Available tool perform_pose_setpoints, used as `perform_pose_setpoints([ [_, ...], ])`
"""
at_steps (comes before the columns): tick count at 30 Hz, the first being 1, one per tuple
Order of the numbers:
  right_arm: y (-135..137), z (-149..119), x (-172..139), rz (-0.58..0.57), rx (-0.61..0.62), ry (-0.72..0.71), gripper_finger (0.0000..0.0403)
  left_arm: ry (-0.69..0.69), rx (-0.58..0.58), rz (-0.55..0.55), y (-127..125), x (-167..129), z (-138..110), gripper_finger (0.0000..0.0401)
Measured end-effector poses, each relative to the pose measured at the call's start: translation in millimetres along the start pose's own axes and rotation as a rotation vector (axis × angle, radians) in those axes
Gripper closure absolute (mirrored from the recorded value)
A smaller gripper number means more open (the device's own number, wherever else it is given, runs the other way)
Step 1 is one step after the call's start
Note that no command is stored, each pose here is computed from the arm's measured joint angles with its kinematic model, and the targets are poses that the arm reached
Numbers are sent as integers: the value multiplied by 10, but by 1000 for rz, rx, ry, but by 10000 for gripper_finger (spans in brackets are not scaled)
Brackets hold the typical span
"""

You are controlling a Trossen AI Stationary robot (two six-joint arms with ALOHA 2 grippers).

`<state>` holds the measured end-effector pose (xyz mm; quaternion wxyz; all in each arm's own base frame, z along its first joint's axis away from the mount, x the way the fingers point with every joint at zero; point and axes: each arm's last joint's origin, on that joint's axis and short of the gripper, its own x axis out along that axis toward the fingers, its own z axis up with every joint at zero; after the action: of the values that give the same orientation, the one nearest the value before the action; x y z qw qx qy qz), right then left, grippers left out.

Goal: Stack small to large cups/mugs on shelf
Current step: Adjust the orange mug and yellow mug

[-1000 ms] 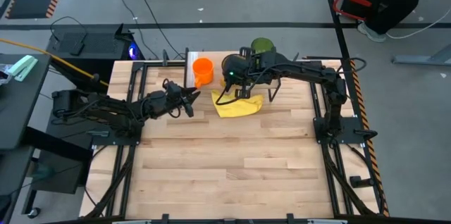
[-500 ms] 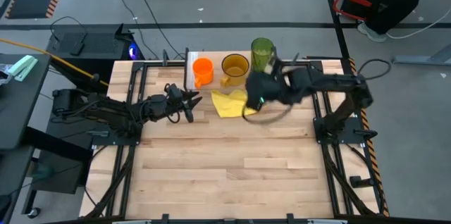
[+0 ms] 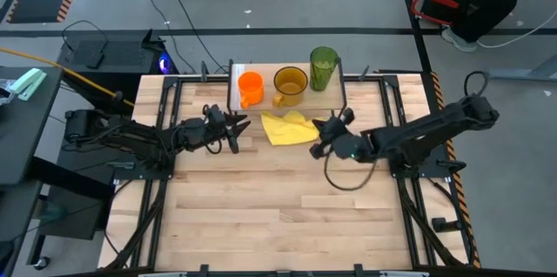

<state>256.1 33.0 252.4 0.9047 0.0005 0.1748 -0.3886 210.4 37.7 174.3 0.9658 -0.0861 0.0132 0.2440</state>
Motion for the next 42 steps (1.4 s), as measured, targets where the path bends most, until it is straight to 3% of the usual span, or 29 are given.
perform_pose_setpoints([
  [3,-110,-263,246,28,62,0,392,-11,8,-2,-3,0,11,274],
  [9,-217,-341,527,-58,116,-108,397,-10,12,-2,-2,0,10,272],
  [13,-147,-365,700,54,137,-146,398,-10,20,2,3,1,10,269],
  [25,123,-97,1099,207,55,-235,396,-3,25,5,5,0,3,274],
  [33,235,-24,1204,233,29,-239,374,9,29,7,8,0,-10,275],
  [42,151,10,1273,213,89,-242,355,12,25,8,9,0,-13,272],
])
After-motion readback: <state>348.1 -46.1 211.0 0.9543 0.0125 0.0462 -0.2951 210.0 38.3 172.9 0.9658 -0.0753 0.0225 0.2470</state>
